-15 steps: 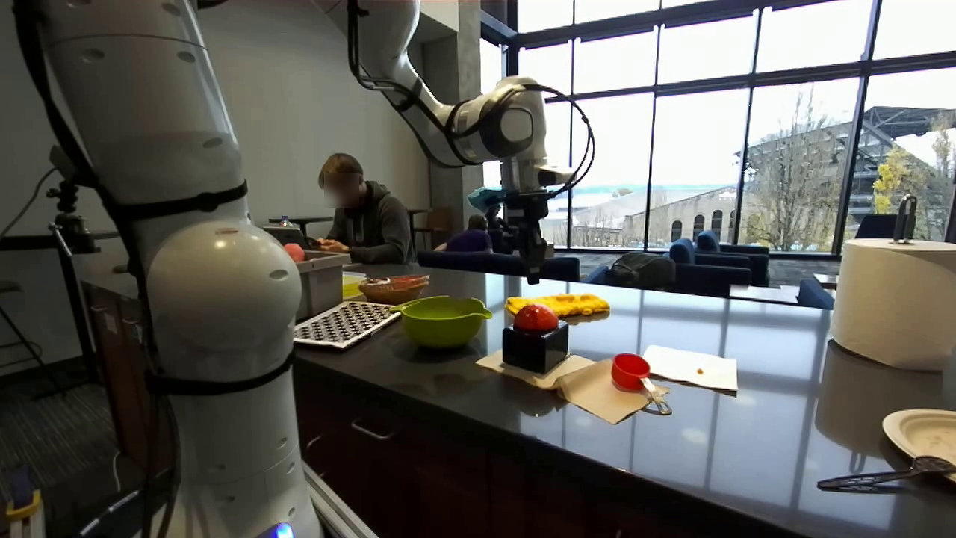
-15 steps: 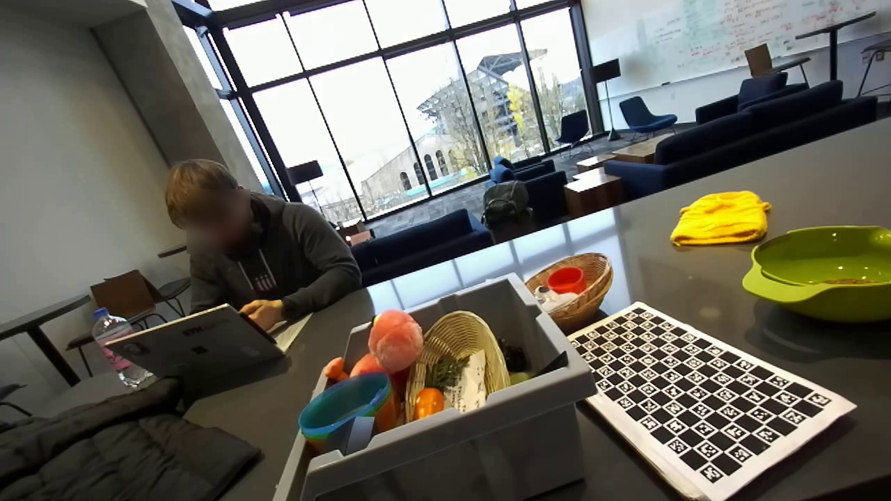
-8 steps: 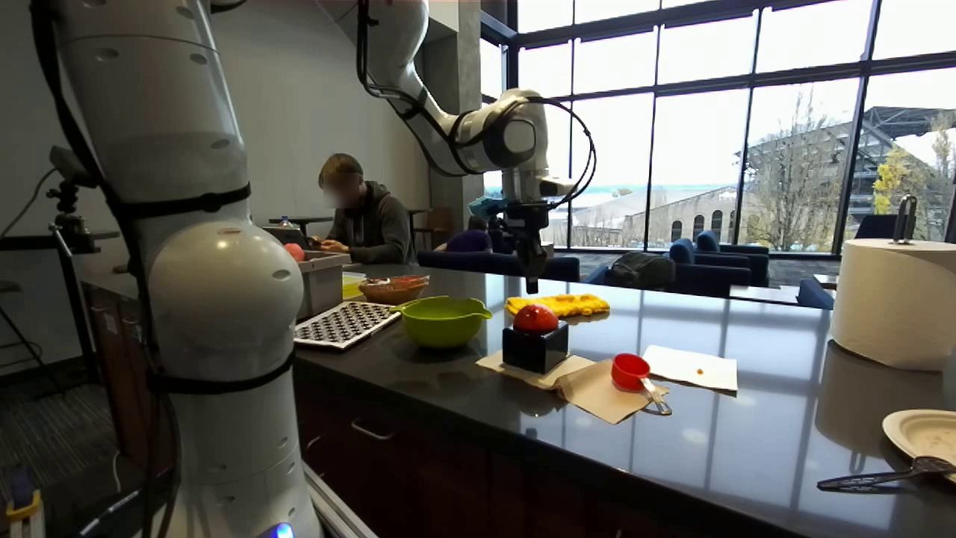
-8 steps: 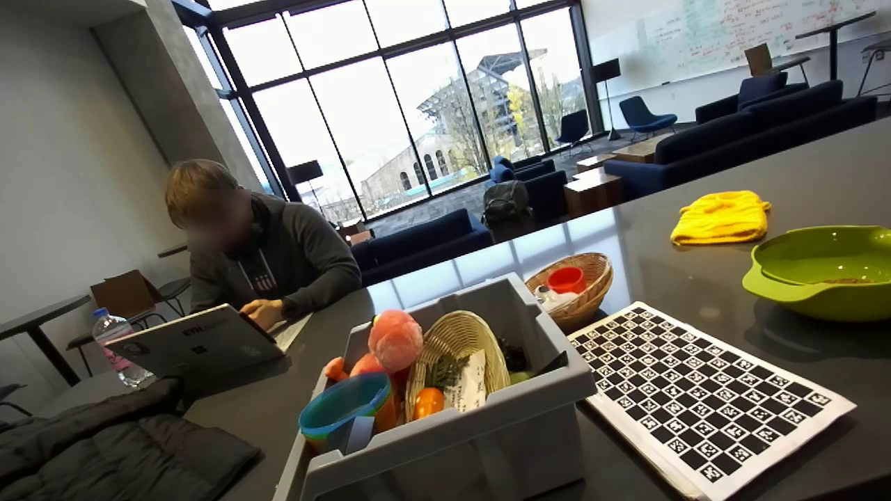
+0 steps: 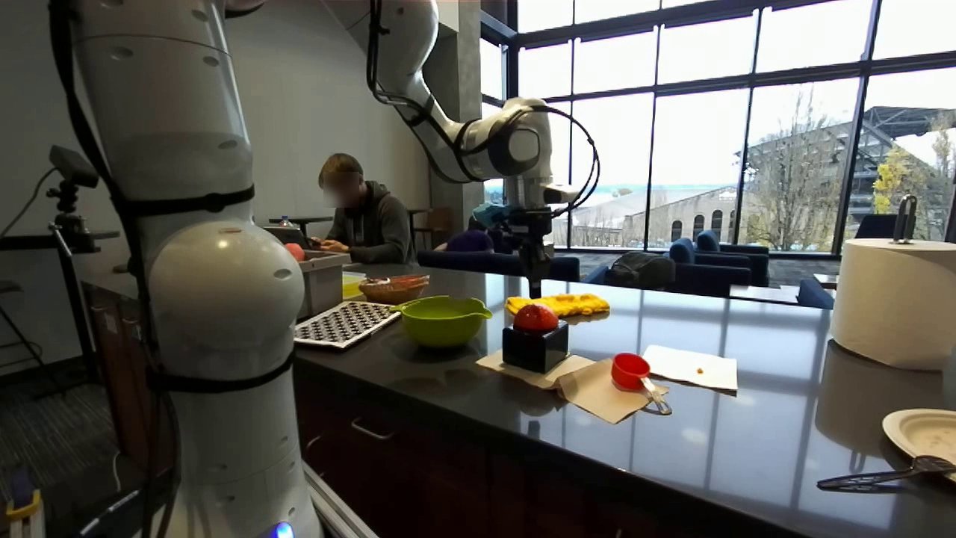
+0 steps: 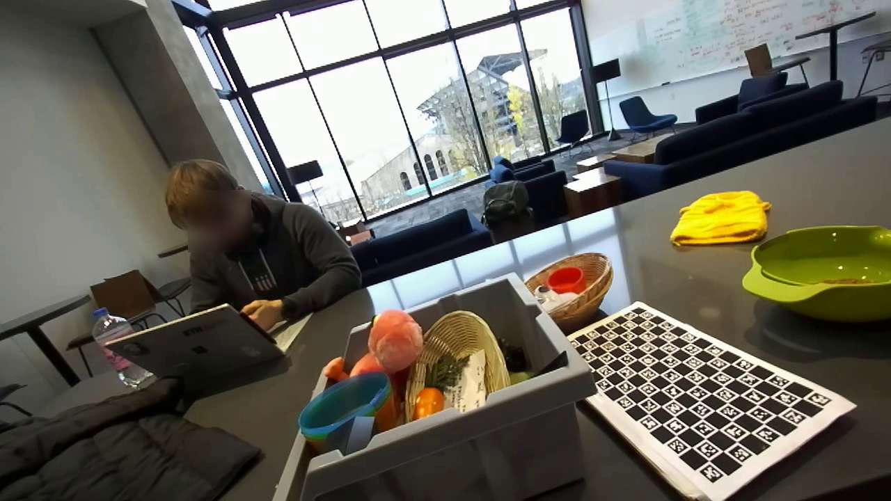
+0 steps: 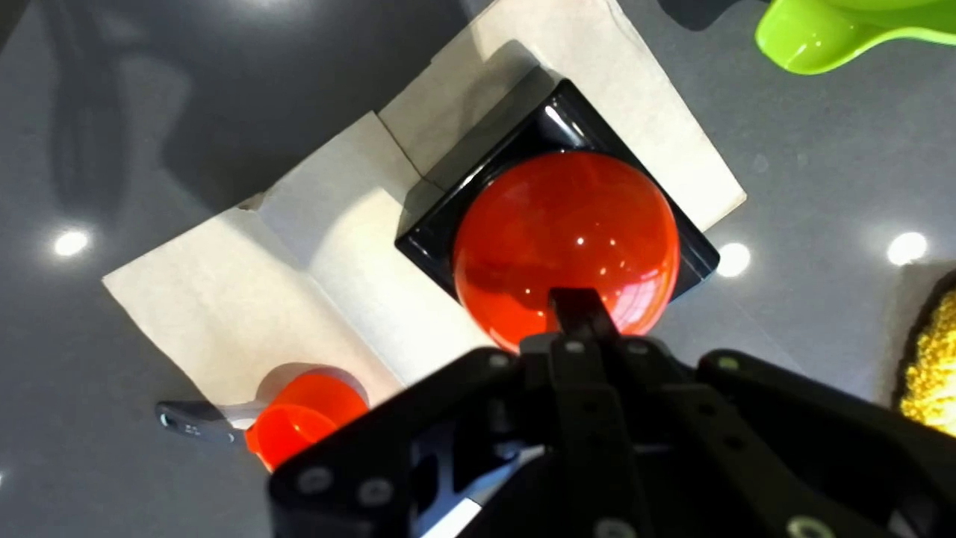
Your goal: Press the orange button.
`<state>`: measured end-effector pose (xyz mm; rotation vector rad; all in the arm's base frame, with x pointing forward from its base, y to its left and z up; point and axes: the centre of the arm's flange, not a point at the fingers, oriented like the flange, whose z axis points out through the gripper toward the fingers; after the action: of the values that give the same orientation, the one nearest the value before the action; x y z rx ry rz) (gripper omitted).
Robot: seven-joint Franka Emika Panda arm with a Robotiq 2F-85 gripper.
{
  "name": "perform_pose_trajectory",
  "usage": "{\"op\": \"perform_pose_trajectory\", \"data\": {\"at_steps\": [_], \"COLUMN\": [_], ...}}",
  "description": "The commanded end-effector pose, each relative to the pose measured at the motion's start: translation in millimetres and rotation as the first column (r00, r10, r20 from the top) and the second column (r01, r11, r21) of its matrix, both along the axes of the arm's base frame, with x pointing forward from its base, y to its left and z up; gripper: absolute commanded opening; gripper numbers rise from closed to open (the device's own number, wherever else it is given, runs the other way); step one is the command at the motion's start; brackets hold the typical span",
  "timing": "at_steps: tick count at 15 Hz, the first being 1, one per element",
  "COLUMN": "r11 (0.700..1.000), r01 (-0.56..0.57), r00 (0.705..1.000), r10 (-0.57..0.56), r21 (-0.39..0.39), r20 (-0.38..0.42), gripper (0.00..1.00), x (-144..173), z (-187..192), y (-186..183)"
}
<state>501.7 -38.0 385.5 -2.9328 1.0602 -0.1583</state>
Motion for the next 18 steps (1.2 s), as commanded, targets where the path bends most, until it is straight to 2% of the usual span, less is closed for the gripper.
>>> {"op": "perform_pose_trajectory", "data": {"at_steps": [1,18], "r11": [1.0,0.997], "r01": [-0.013,0.023], "r00": [1.0,0.998], "r10": [0.013,-0.018], "r21": [0.011,0.076], "r20": [0.008,-0.061], "gripper": [0.0,0.0], "x": [10,10], "z": [-6,-53], "y": [-1,-4]}}
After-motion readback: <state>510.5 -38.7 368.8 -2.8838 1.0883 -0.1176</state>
